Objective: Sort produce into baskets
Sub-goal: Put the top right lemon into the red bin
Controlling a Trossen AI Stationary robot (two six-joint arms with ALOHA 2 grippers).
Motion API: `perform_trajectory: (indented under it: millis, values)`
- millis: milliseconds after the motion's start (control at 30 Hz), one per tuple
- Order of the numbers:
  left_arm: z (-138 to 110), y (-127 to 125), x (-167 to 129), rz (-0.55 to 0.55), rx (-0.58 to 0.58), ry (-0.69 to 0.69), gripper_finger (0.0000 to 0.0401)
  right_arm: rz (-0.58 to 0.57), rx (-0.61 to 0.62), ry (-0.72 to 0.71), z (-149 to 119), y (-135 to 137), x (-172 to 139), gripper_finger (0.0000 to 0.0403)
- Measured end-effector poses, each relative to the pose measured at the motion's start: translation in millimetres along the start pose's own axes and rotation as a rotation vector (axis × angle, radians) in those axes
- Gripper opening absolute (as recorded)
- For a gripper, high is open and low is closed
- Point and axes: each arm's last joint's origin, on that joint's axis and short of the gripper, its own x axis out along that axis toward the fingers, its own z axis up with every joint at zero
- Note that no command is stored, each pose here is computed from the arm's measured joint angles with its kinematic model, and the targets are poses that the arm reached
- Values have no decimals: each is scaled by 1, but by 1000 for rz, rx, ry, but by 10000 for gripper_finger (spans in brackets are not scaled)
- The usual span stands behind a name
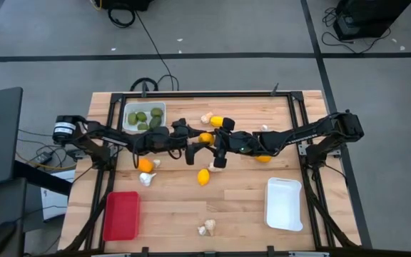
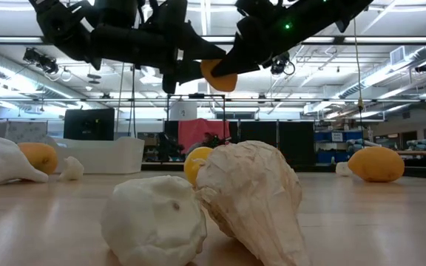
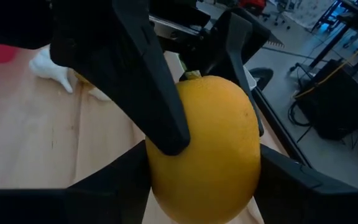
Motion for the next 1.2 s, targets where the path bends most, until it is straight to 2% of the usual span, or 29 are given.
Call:
perform_trajectory:
  millis: [100,233,400,467,600,700,800,967,1067,1200]
  values:
    - [7,-1,-7,8,51,50,214,-5,35,0,1,0,0,264]
    - [30,-2,-28,50,162,200,217,-25,93,52,-5,0,0,299]
    - [55,-8,-58,86,177,431,221,-90,111,132,-14,-12,3,321]
    - [55,-13,-71,84,166,540,221,-93,125,165,-19,-23,7,321]
    - [56,-29,-89,14,51,645,222,-75,192,215,-27,-43,13,314]
    - [53,-44,-105,-38,-24,710,222,-92,191,227,-30,-54,16,311]
    - [48,-57,-123,-48,-99,794,222,-114,180,236,-33,-68,19,311]
    - [41,-80,-150,-68,-237,904,223,-35,160,268,-47,-82,22,311]
    - [36,-93,-165,-86,-291,969,223,-18,122,259,-56,-84,23,312]
    - [26,-101,-189,-35,-318,1105,223,48,62,235,-59,-84,23,312]
